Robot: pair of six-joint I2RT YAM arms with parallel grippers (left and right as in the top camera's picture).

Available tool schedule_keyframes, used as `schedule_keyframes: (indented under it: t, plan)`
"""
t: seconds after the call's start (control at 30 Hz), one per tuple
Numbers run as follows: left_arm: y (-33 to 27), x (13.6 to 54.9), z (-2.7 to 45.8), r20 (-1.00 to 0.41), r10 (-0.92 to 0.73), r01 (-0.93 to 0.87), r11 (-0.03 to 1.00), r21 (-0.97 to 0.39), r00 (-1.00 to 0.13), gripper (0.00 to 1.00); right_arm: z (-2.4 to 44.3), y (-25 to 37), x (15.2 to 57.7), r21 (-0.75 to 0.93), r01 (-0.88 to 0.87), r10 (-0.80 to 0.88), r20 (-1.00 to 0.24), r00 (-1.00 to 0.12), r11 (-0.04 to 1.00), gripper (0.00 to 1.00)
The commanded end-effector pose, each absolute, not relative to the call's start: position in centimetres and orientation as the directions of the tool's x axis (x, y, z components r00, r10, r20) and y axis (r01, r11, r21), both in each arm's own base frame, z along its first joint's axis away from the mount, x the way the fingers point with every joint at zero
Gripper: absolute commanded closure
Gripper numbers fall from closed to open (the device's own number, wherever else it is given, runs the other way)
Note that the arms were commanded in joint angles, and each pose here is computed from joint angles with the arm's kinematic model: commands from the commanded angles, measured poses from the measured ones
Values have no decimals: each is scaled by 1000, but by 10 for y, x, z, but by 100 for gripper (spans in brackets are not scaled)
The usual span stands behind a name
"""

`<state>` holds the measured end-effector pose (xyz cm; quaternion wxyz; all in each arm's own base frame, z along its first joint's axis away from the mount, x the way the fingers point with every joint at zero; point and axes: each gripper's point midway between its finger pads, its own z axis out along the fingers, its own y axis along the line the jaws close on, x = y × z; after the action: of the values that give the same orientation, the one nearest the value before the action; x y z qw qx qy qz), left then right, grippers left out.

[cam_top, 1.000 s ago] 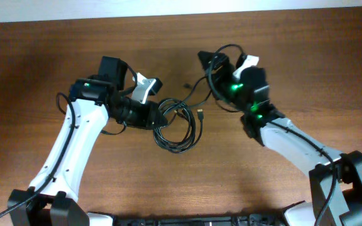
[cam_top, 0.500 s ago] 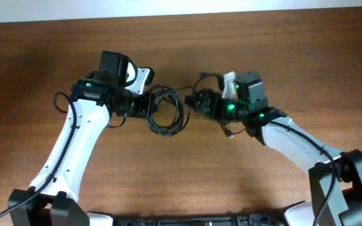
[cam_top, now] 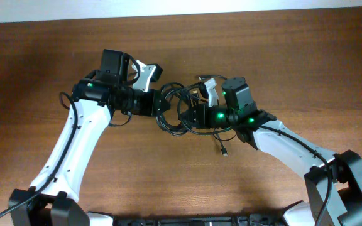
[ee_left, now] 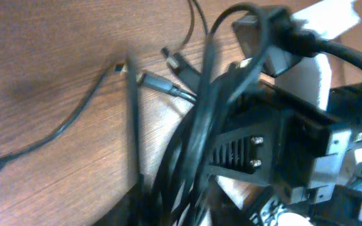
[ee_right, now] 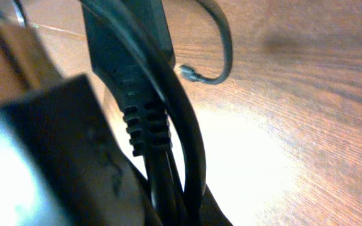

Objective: Untangle cables

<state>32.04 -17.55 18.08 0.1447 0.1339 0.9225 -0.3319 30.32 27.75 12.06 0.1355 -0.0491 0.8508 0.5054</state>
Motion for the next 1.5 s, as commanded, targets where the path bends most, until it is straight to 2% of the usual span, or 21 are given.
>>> schedule_keyframes:
  t: [0.0, 0.03, 0.07, 0.13, 0.2, 0.3, 0.4, 0.53, 0.57, 0.63, 0.77, 0.87, 0.93, 0.97, 1.03, 1.07, 1.17, 1.27, 1.3, 1.37, 1.47]
  plan:
    - [-181, 320, 200, -397, 146, 375, 711, -595, -906, 29, 117, 276, 309, 864, -74, 151, -171, -974, 499, 96]
    - [-181, 320, 200, -397, 146, 375, 712, -594, -906, 18, 115, 274, 312, 865, -18, 194, -133, -972, 502, 96]
    - [-181, 320, 200, -396, 146, 374, 712, -594, -907, 11, 114, 272, 316, 865, 52, 245, -83, -966, 499, 96]
    - [-176, 319, 194, -377, 145, 354, 737, -575, -915, 10, 112, 270, 320, 862, 189, 334, 24, -942, 470, 96]
    - [-169, 315, 182, -298, 81, 243, 792, -560, -951, 10, 112, 270, 319, 855, 285, 380, 114, -918, 433, 96]
    - [-166, 308, 161, -182, -54, 49, 854, -519, -982, 10, 112, 270, 319, 847, 336, 403, 161, -901, 411, 96]
    - [-180, 303, 148, -115, -152, -69, 847, -527, -982, 10, 112, 270, 319, 843, 359, 413, 183, -892, 401, 96]
    - [-186, 300, 131, -98, -256, -183, 866, -465, -962, 25, 112, 270, 319, 821, 443, 447, 265, -854, 360, 96]
    - [-178, 301, 123, -117, -321, -250, 880, -403, -940, 32, 113, 271, 317, 818, 455, 442, 283, -851, 352, 96]
    - [-171, 306, 121, -145, -383, -311, 878, -365, -912, 44, 114, 274, 312, 819, 456, 416, 300, -858, 350, 96]
    - [-168, 319, 124, -195, -426, -335, 866, -372, -884, 81, 110, 274, 302, 797, 486, 392, 343, -853, 360, 96]
    - [-168, 331, 129, -244, -436, -324, 862, -389, -867, 100, 109, 274, 297, 784, 501, 382, 365, -849, 365, 96]
    - [-171, 337, 133, -263, -439, -312, 857, -411, -859, 100, 110, 275, 296, 785, 503, 374, 372, -850, 363, 96]
    - [-173, 338, 133, -261, -438, -308, 855, -417, -860, 93, 110, 275, 296, 783, 508, 376, 376, -847, 360, 96]
    - [-174, 337, 133, -256, -435, -306, 854, -420, -863, 62, 110, 275, 297, 778, 521, 382, 389, -838, 351, 96]
    - [-174, 336, 133, -254, -434, -307, 855, -419, -864, 55, 112, 276, 299, 781, 524, 386, 393, -835, 340, 96]
    - [-174, 335, 132, -252, -433, -307, 856, -417, -865, 48, 122, 280, 305, 818, 479, 373, 356, -857, 318, 96]
    - [-173, 333, 128, -245, -432, -311, 858, -409, -868, 48, 125, 281, 305, 827, 468, 359, 353, -864, 311, 96]
    - [-173, 332, 127, -243, -431, -312, 858, -407, -869, 55, 125, 282, 304, 827, 468, 354, 357, -865, 311, 96]
    - [-176, 331, 127, -233, -428, -307, 855, -418, -873, 63, 125, 282, 304, 827, 468, 353, 357, -865, 311, 96]
    - [-179, 330, 128, -220, -422, -301, 851, -431, -879, 86, 125, 282, 304, 827, 468, 353, 356, -865, 311, 96]
